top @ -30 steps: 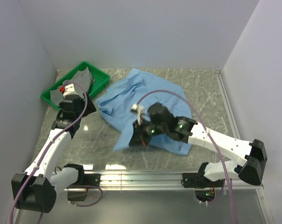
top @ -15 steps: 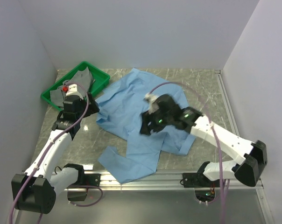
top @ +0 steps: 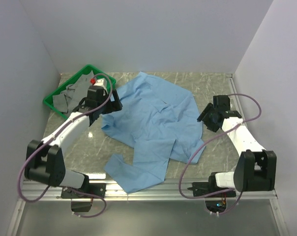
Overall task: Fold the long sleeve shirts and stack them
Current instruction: Flatten the shirt out
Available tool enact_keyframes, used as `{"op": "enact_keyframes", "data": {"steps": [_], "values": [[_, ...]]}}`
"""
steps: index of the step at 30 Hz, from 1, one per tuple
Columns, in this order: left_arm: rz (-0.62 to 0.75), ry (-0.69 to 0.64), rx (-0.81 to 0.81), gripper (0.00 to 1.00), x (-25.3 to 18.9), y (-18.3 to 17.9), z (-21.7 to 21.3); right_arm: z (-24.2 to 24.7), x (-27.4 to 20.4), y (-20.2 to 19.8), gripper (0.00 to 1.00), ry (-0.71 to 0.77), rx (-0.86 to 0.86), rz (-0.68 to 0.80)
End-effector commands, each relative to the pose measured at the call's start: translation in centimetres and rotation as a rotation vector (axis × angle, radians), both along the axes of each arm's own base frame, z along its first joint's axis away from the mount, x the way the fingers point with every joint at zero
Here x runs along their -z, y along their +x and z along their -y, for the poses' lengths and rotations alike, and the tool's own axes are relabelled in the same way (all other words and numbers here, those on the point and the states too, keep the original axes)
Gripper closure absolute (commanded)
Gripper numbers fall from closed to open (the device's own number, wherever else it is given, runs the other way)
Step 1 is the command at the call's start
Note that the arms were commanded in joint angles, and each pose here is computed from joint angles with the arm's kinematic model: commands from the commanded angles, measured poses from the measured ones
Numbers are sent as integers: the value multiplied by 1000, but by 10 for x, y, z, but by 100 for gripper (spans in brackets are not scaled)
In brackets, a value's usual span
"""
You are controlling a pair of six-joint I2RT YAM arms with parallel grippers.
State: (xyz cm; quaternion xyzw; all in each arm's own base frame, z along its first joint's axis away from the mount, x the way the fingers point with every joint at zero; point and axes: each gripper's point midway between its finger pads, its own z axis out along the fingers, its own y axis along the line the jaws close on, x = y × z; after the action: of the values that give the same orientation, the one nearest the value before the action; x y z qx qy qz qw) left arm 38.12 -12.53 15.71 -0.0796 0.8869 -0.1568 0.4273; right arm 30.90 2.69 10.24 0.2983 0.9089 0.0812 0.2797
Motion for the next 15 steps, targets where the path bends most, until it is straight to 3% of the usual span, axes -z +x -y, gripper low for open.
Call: {"op": "enact_keyframes", "data": {"steps": [1, 8, 15], "values": [[13, -27, 18, 4, -8, 20, 12, 8, 9, 20, 32, 77, 97, 36], [-107, 19, -20, 6, 45, 34, 10, 26, 29, 46, 36, 45, 130, 5], [-233, -15, -91, 6, 91, 11, 6, 26, 36, 78, 36, 20, 44, 14]]}}
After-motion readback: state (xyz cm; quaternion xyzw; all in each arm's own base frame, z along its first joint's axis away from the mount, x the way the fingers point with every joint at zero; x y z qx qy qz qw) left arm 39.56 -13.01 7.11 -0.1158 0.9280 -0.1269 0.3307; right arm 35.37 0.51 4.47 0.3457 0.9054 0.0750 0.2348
